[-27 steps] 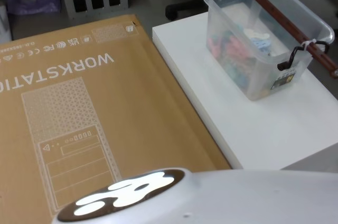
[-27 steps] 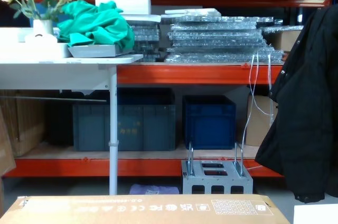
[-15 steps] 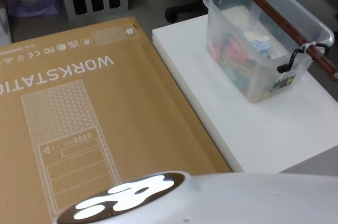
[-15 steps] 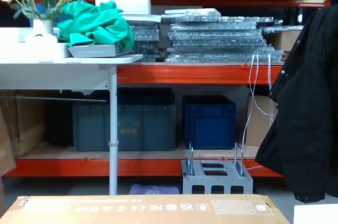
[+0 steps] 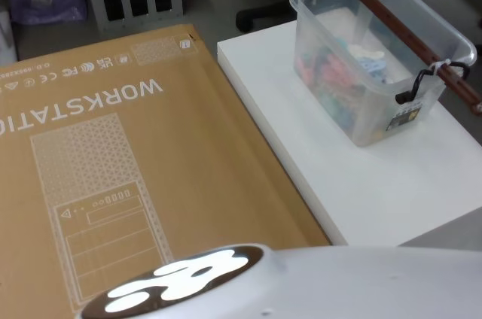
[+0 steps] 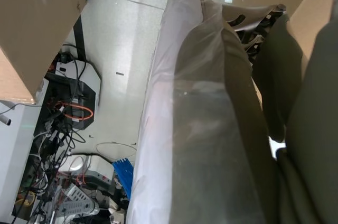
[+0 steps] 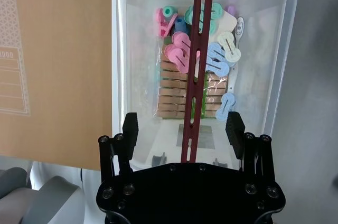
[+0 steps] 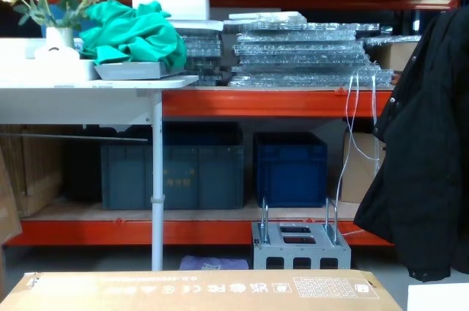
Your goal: Use one hand to grasp the basket and place it at the designated location.
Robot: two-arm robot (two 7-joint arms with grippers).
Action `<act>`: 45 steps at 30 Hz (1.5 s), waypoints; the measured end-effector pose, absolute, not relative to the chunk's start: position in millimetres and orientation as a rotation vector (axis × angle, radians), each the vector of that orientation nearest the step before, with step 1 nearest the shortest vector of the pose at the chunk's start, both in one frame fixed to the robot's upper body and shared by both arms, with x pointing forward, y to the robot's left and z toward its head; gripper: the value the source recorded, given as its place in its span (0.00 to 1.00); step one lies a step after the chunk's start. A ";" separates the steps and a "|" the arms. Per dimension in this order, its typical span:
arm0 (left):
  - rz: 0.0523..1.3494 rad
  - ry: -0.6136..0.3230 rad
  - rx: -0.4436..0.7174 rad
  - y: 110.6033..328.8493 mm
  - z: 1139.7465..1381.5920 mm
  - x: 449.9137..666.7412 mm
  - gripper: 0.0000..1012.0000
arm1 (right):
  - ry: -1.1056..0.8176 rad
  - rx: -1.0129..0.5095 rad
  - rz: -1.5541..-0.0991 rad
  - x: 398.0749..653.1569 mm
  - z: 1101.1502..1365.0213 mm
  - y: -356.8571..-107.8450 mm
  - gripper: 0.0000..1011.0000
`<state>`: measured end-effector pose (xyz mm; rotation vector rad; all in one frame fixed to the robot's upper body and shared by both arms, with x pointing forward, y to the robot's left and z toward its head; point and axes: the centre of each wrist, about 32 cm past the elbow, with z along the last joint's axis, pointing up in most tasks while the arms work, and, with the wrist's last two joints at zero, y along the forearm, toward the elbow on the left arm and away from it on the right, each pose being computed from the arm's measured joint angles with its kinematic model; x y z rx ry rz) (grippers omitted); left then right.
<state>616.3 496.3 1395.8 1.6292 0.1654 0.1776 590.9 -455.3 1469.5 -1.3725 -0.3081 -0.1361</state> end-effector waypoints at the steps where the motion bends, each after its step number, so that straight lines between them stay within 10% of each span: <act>1: 0.178 0.165 1.629 496.3 1395.8 616.3 0.00 | -0.308 -1.373 -0.136 591.0 1469.5 -455.3 0.99; 45: 0.178 0.165 1.629 496.3 1395.7 616.3 0.00 | -0.154 -1.454 -0.013 642.0 1394.4 -443.9 0.99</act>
